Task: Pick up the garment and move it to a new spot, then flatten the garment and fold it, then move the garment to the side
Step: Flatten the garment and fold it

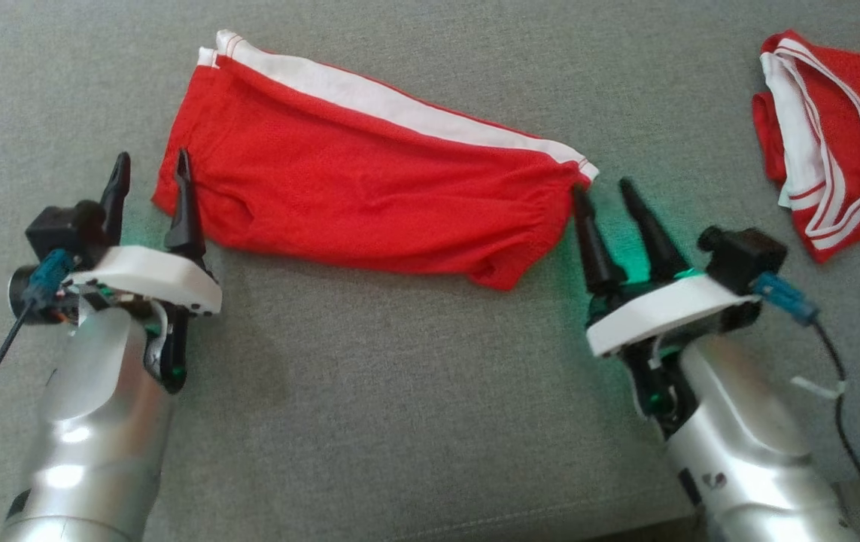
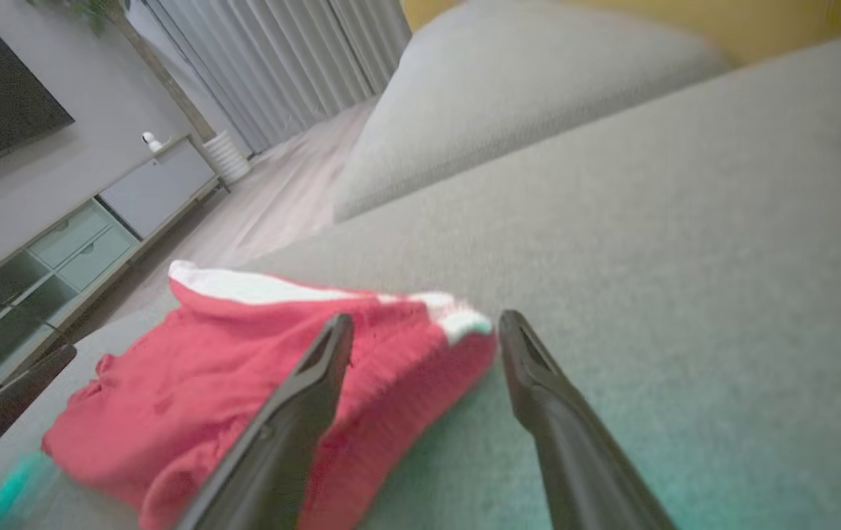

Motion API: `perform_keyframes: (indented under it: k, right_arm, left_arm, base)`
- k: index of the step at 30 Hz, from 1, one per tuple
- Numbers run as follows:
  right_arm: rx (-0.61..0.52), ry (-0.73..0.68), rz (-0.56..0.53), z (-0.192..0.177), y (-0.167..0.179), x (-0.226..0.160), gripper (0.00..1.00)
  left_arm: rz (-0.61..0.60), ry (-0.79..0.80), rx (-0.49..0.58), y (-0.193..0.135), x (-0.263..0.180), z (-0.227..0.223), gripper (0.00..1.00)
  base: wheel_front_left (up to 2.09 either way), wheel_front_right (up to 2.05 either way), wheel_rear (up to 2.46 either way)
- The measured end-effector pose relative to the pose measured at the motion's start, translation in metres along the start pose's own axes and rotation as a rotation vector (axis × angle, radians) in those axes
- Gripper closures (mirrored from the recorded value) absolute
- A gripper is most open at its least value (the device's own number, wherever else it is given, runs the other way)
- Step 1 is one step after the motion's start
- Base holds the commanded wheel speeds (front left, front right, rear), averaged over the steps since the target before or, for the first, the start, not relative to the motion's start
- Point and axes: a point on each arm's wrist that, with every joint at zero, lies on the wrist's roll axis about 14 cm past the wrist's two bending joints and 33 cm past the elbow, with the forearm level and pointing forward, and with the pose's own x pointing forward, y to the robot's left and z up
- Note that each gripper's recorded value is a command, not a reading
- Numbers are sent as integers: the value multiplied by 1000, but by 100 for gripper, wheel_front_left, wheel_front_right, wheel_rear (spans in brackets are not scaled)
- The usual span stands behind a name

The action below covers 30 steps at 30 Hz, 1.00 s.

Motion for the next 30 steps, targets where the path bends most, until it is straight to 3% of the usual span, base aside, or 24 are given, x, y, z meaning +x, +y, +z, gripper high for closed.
perform_keyframes:
  k: [3,9,21,22,23,24,30]
  right_arm:
    - [-51,-60,-19,20,-8,-1,0]
    - [-94,-54,-86,15,-29,-20,0]
    - [-133,-59,-138,18,-47,-32,0]
    - [-133,-61,-140,19,-47,-32,0]
    - [-132,-64,-140,19,-47,-32,0]
    - [-131,-67,-141,20,-47,-32,0]
    - [-131,-69,-118,20,-39,-27,0]
  left_arm:
    - [-14,-15,-1,-7,2,5,0]
    - [-35,46,18,-16,4,-15,0]
    - [7,132,179,-16,29,-28,0]
    - [6,137,188,-16,29,-29,5]
    - [15,141,187,-14,28,-29,74]
    - [21,146,190,-12,26,-30,100]
    - [66,167,199,4,15,-33,100]
  base:
    - [0,0,0]
    - [0,0,0]
    - [0,0,0]
    - [0,0,0]
    - [0,0,0]
    - [0,0,0]
    - [0,0,0]
